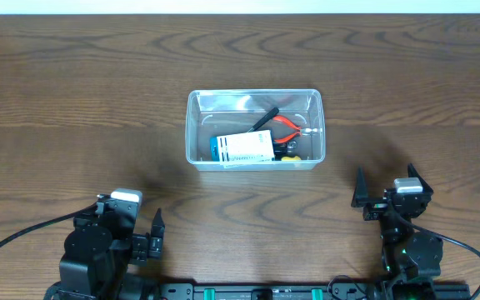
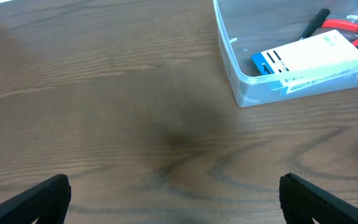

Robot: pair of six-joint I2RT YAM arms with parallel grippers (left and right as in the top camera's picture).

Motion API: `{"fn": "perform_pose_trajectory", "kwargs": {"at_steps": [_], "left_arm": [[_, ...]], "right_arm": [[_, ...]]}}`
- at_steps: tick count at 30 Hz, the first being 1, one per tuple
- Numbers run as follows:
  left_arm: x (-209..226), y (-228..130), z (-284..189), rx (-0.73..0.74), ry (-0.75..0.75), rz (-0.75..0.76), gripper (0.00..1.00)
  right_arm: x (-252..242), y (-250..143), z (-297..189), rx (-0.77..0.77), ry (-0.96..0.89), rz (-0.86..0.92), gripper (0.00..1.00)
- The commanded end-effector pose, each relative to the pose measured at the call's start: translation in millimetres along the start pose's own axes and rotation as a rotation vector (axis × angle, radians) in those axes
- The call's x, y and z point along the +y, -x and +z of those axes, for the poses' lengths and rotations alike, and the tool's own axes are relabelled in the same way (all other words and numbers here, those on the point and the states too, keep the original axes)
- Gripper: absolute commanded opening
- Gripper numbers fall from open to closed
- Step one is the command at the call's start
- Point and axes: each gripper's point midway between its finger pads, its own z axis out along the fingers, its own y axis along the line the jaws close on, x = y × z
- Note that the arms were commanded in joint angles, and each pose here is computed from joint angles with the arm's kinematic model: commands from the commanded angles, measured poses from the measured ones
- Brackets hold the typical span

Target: Pack container

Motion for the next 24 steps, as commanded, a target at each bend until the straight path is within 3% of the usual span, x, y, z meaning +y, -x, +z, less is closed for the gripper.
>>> {"fn": "perform_pose_trajectory", "kwargs": {"at_steps": [1, 4, 8, 11, 15, 18, 24], "left_arm": [[0.8, -0.3, -0.2, -0.002, 0.006, 0.015, 0.98], [1.1, 1.9, -1.6, -0.013, 0.005, 0.008, 0.98], [-19.2, 5.6, -12.4, -0.088, -0.119, -0.022, 0.98], [-14.2, 10.7, -23.8, -0.193, -0.097, -0.12, 0.98], [-4.5, 16.9, -28.2, -0.345, -0.037, -0.137, 0.98], [-2.2, 26.1, -12.6, -0.39, -0.025, -0.135, 0.98], [1.7, 60.1, 24.4, -0.63, -0.005, -0.128, 0.98]], "right_arm": [[2.6, 0.3, -0.5, -0.004, 0.014, 0.012, 0.99], [2.7, 0.3, -0.5, -0.004, 0.014, 0.012, 0.99], [2.7, 0.3, -0.5, -0.004, 0.014, 0.012, 0.99], [2.7, 0.3, -0.5, -0.004, 0.014, 0.012, 0.99], [2.6, 0.1, -0.5, -0.003, 0.014, 0.012, 0.99], [2.6, 0.3, -0.5, -0.004, 0.014, 0.012, 0.99], [2.6, 0.3, -0.5, -0.004, 0.014, 0.012, 0.99]]}}
